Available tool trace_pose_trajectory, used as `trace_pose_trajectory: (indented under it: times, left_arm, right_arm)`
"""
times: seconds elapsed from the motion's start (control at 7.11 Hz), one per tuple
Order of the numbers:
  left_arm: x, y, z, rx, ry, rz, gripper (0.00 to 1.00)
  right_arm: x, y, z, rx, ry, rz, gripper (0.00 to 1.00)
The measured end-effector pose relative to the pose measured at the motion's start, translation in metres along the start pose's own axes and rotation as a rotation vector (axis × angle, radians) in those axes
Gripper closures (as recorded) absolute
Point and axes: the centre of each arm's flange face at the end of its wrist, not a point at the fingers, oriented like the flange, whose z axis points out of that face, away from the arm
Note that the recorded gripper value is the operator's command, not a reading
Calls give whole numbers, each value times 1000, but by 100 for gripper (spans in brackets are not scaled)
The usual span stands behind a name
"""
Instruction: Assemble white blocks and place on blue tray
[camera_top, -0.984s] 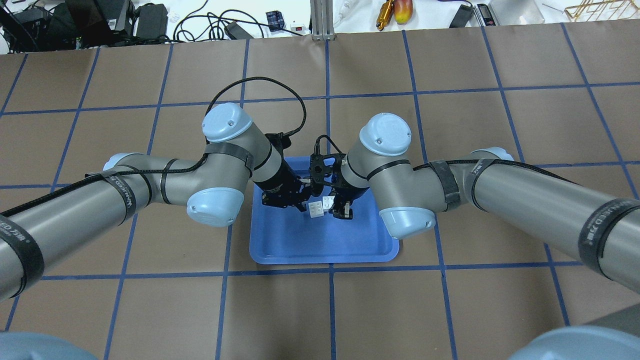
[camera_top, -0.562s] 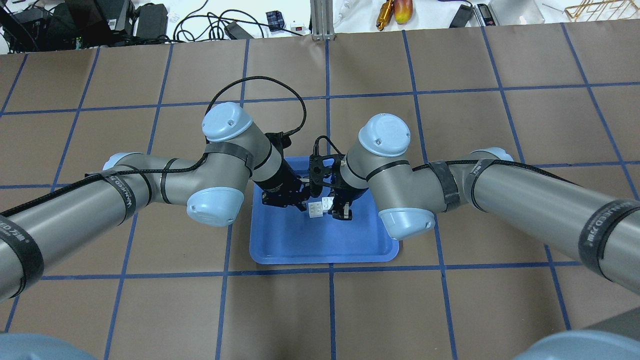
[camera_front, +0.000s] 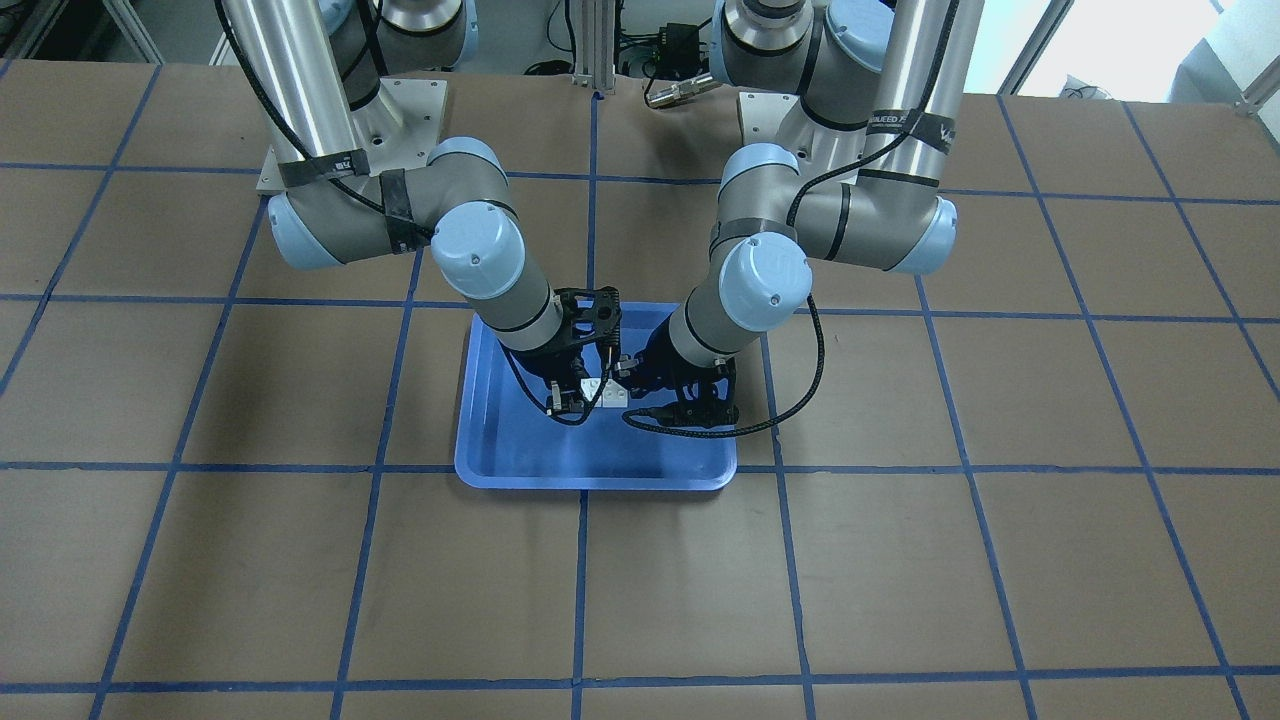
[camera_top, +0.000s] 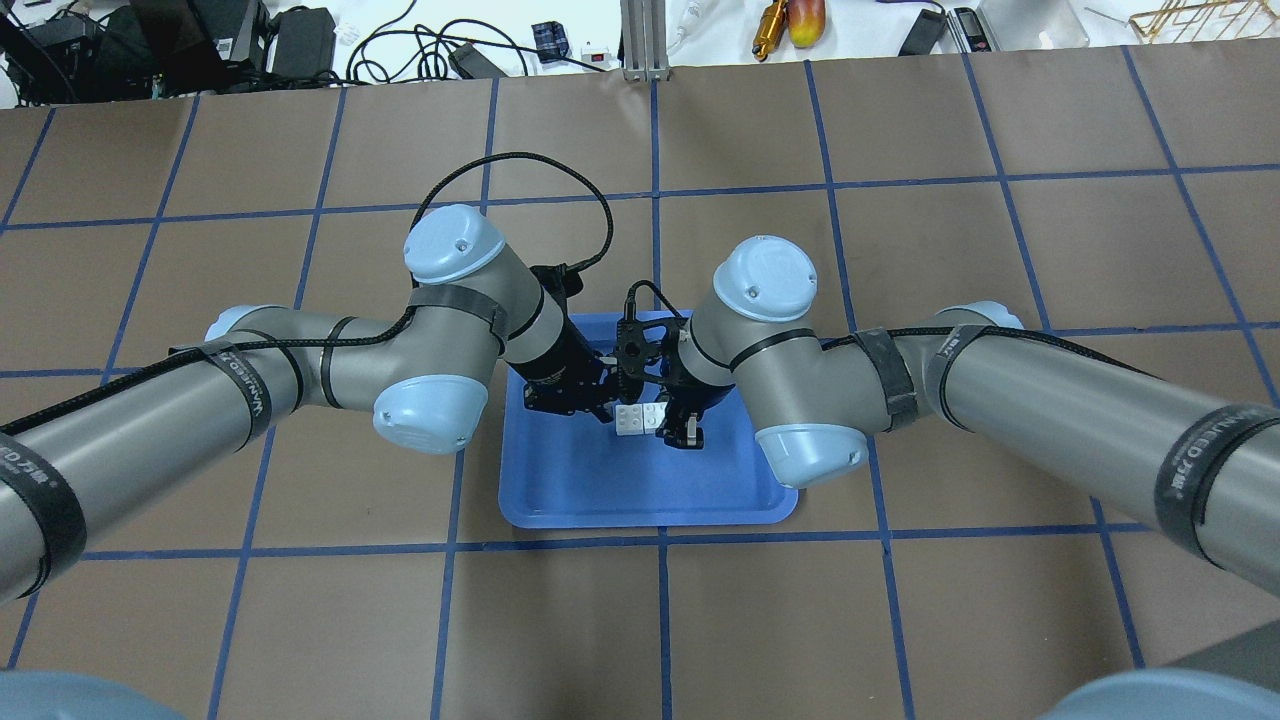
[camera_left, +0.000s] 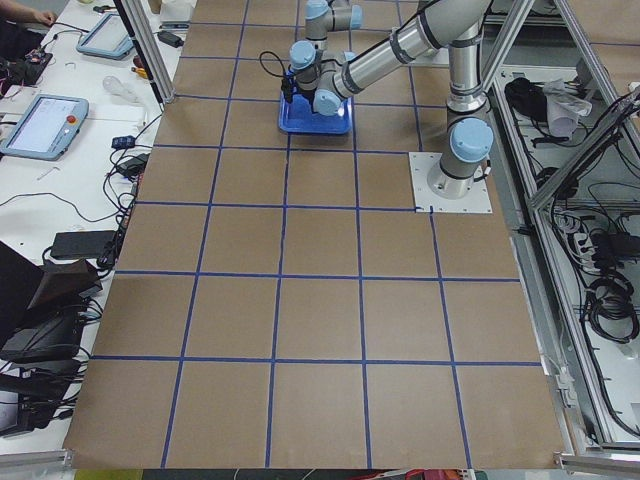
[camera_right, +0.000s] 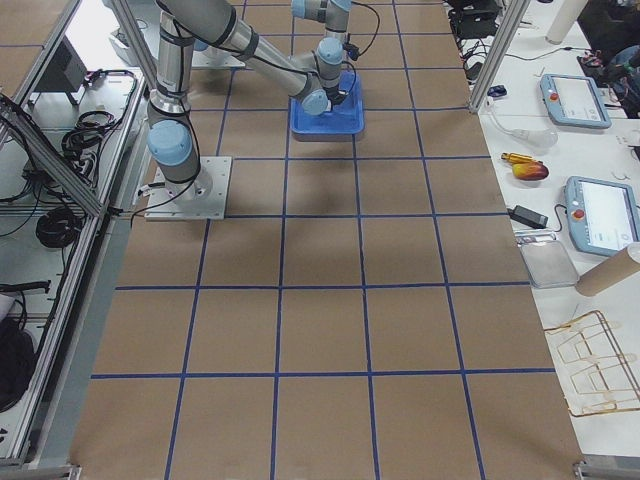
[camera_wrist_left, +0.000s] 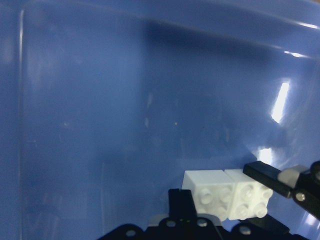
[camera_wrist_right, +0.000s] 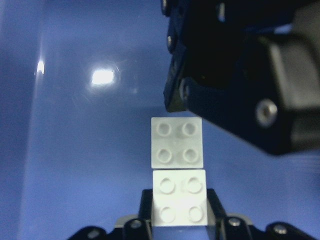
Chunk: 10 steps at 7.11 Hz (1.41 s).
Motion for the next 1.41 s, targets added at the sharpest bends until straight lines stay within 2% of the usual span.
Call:
trace_pose_trajectory:
  times: [0.42, 0.7, 0.84, 1.12, 1.41]
  left_arm:
    - [0, 0, -1, 2, 1, 1, 100]
    - [1, -1, -1, 3, 1, 1, 100]
    - [0, -1, 0, 1, -1, -1, 100]
    - [-1, 0, 2, -5, -4, -4, 100]
    - [0, 0, 4, -7, -5, -8, 100]
  right_arm:
    - [0, 0, -1, -3, 5, 19, 0]
    - [7, -1, -18, 2, 20, 35, 0]
    - [12, -3, -40, -5, 5, 54, 0]
    - [36, -3, -105, -31, -60, 125, 0]
    - [70, 9, -179, -39, -86, 206, 0]
